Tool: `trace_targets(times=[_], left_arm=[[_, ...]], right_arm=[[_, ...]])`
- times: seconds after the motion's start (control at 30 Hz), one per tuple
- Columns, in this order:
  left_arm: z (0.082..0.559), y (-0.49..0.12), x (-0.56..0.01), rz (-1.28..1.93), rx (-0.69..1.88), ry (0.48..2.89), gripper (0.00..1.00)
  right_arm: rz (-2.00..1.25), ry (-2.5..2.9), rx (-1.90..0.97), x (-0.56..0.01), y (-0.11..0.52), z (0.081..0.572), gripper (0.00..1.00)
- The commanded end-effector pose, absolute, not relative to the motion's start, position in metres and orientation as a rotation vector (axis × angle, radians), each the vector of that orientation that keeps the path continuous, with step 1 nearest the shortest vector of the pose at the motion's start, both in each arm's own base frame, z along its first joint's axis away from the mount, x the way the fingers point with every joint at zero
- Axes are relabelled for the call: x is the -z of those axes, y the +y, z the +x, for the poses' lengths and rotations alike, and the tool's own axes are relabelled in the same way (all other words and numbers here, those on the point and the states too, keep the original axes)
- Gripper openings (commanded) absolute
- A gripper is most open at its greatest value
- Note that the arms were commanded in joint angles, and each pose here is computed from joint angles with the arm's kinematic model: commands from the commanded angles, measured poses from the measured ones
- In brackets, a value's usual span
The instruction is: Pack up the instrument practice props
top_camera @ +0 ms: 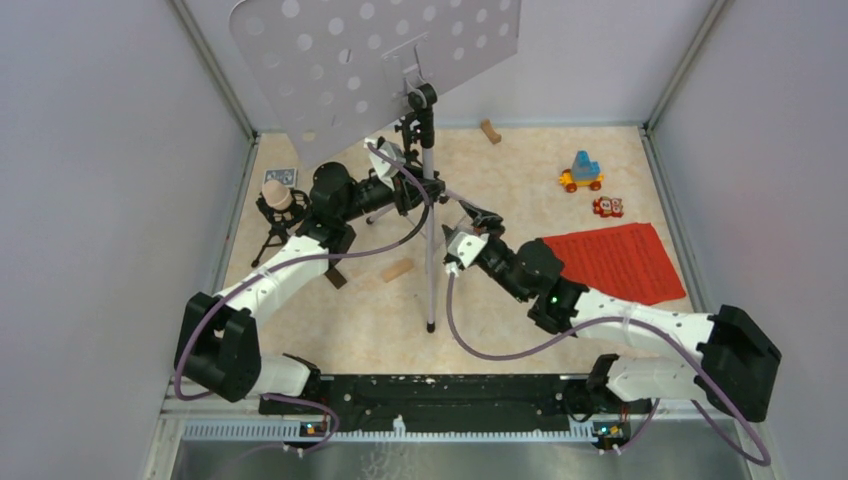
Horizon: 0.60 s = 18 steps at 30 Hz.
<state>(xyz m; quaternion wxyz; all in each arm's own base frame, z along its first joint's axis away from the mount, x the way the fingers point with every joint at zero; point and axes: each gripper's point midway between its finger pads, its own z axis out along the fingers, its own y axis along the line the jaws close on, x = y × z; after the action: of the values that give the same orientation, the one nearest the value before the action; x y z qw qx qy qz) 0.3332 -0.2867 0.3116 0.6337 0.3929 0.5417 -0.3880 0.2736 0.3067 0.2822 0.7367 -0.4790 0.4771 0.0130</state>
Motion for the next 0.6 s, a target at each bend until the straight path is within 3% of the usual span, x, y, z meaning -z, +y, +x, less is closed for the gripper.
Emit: trace_targets(times=[0.0,0.13,0.3,0.57], left_arm=[[0.331,-0.293,-0.268,0.985,0.892,1.328,0.02],[0.331,-0.294,-0.267,0.988,0.901,1.330,0.03],[0.331,-0.294,-0.267,0.986,0.901,1.331,0.04],[0.331,-0.294,-0.266,0.990,0.906,1.336,0.00]], right_arm=[[-0.657,1.025,-0.262,-0.342,0.279,0.262,0.60],[-0.376,1.214,-0.386,-0.335,0.243,0.291,0.66],[0.033,1.499,-0.635,-0.317,0.211,0.324,0.65],[0.331,1.693,-1.159,-0.307,0.249,0.324,0.55]])
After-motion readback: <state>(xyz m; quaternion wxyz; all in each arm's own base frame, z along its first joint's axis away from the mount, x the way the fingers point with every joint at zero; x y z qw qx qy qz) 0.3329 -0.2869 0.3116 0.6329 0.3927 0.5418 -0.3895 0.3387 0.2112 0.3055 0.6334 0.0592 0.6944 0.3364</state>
